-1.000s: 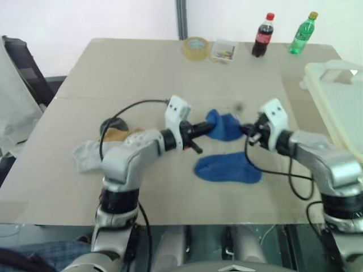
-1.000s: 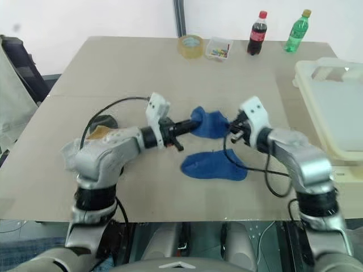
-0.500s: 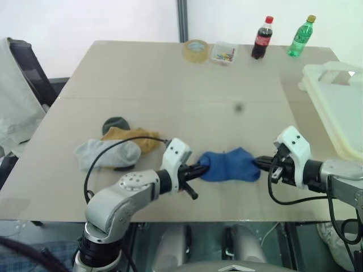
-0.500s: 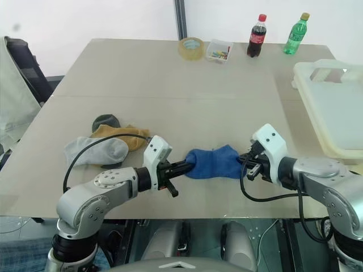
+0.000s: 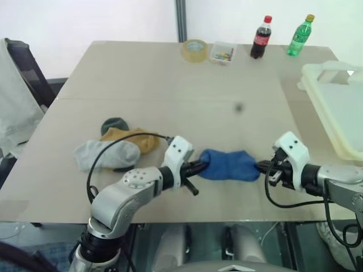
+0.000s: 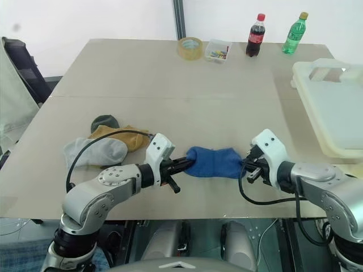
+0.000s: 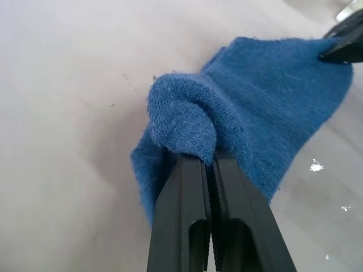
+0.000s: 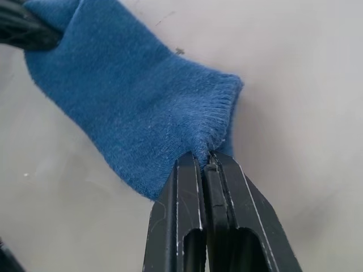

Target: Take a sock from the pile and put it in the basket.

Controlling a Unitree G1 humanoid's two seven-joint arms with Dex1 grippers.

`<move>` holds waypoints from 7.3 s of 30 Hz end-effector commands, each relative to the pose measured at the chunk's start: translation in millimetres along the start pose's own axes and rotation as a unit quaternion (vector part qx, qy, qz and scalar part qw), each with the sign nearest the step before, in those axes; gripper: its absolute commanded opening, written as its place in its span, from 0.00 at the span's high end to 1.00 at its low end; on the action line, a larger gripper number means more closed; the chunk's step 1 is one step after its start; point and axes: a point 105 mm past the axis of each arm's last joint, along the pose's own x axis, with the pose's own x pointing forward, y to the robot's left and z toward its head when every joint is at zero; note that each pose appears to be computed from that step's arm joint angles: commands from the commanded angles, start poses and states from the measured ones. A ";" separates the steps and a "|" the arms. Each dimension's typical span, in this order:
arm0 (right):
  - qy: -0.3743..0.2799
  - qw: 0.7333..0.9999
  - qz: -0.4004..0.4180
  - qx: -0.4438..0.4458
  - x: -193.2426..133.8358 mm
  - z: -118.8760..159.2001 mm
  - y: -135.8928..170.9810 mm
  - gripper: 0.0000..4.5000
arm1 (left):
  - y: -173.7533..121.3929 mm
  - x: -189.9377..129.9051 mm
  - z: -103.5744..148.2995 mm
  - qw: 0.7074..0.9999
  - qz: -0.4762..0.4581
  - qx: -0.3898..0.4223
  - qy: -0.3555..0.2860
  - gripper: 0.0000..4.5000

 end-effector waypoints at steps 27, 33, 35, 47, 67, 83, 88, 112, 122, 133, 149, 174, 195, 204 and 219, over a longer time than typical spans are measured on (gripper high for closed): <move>-0.041 0.995 -0.070 -0.061 1.4 -0.6 -17.6 0.23 | 4.4 8.6 6.4 1.000 0.004 0.008 -0.012 1.00; -0.154 0.981 -0.038 -0.116 -2.0 37.5 -2.7 0.23 | -0.1 10.1 5.7 1.000 -0.005 0.005 -0.011 1.00; -0.178 0.975 -0.011 -0.133 3.8 43.2 11.0 0.23 | -3.4 11.4 6.6 1.000 -0.011 0.002 -0.013 1.00; -0.142 0.979 -0.068 -0.131 48.2 5.7 12.5 0.21 | -0.5 9.7 9.2 1.000 0.007 0.002 -0.019 0.22; -0.095 0.976 -0.085 -0.174 64.0 -19.6 6.4 0.21 | -16.3 22.8 -15.2 0.924 -0.174 -0.341 0.014 0.22; -0.096 0.976 -0.090 -0.176 65.0 -20.7 10.8 0.21 | -8.8 26.5 17.4 0.835 -0.253 -0.478 -0.099 0.22; -0.098 0.974 -0.089 -0.182 65.4 -17.1 9.0 0.21 | -11.3 25.5 32.2 0.813 -0.282 -0.493 -0.126 0.22; -0.032 0.983 -0.057 -0.173 -31.6 3.1 -18.2 0.11 | -24.5 56.4 39.9 0.814 -0.289 -0.497 -0.082 0.21; -0.124 0.989 -0.025 -0.078 -19.8 34.1 11.9 0.01 | -20.8 81.0 48.0 0.816 -0.274 -0.501 -0.088 0.21; -0.024 0.991 -0.129 0.000 11.1 -6.4 -17.1 0.01 | -23.1 82.0 48.3 0.815 -0.279 -0.499 -0.098 0.21; -0.048 0.985 -0.015 0.167 41.0 -41.9 0.4 0.50 | -23.9 69.9 38.3 0.883 -0.257 -0.382 -0.090 0.21; -0.040 0.987 -0.081 0.131 -7.2 -23.7 -66.5 1.00 | -14.3 39.7 46.6 0.936 -0.125 0.254 -0.211 0.21; -0.132 0.931 -0.212 0.267 -150.3 14.3 -217.3 1.00 | -57.7 65.8 102.5 0.898 -0.182 0.231 -0.328 0.21; -0.163 0.855 -0.306 0.386 -166.1 -24.7 -256.4 0.89 | -59.3 71.5 102.0 0.896 -0.184 0.241 -0.323 0.21; -0.192 0.907 -0.291 0.234 -193.1 7.8 -234.2 0.20 | -26.0 68.7 101.4 0.909 -0.118 0.269 -0.294 0.21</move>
